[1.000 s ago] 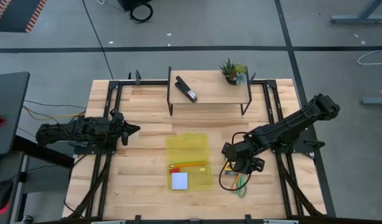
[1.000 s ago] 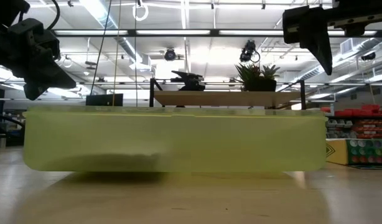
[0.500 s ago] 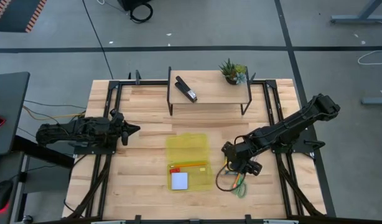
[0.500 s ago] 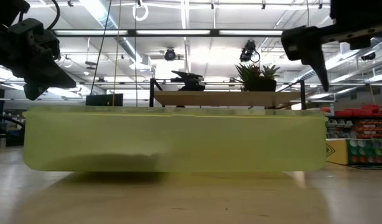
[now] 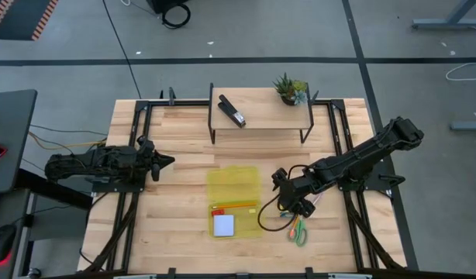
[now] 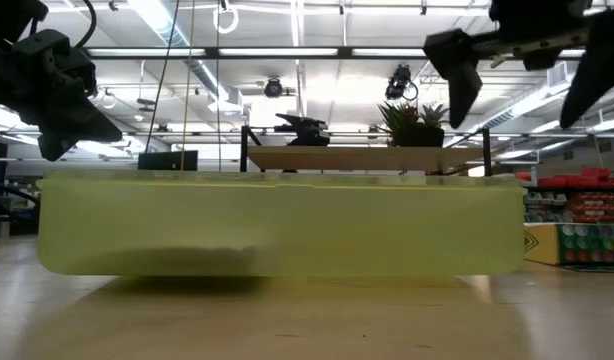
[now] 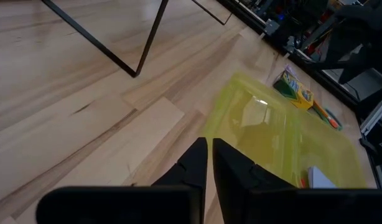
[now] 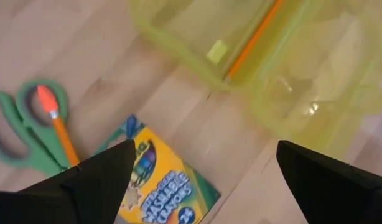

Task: Pack school essentials
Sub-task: Put the yellow crayon box into the yellow supply box

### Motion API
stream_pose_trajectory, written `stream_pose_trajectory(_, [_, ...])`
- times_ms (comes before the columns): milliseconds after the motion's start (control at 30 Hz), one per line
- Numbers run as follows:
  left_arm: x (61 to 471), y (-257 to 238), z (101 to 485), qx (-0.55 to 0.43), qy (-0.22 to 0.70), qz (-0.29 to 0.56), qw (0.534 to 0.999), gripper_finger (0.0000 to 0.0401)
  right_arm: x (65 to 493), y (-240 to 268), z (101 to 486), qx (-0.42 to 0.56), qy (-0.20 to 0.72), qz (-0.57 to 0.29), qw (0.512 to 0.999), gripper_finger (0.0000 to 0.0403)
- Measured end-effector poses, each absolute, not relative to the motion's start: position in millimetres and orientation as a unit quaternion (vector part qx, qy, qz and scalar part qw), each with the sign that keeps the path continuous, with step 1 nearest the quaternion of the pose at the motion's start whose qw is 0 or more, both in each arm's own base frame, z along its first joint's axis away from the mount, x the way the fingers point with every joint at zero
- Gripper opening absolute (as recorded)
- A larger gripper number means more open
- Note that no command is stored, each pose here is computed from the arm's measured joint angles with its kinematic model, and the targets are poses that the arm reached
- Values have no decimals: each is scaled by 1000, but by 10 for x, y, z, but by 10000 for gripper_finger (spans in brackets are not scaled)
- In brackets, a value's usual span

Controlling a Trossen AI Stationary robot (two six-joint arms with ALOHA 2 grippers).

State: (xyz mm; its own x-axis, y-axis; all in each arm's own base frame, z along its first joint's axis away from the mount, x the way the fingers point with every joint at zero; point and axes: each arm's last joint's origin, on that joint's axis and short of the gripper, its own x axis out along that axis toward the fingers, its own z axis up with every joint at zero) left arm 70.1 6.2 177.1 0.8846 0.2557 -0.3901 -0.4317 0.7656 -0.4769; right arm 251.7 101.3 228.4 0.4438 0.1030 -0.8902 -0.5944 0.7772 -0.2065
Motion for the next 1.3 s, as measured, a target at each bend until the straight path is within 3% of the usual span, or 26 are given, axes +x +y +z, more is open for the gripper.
stream_pose_trajectory(133, [701, 62, 1771, -288, 153, 185, 927, 28, 2532, 1010, 2320, -281, 471, 229, 804, 399])
stream_pose_trajectory(333, [701, 62, 1771, -288, 153, 186, 927, 36, 2459, 986, 2239, -347, 477, 293, 753, 399])
stream_pose_trajectory(967, [701, 62, 1772, -288, 152, 185, 927, 30, 2323, 805, 1885, -357, 502, 349, 706, 394])
stream_pose_trajectory(1300, [701, 62, 1773, -288, 152, 185, 927, 40, 2259, 755, 1721, -409, 494, 359, 678, 394])
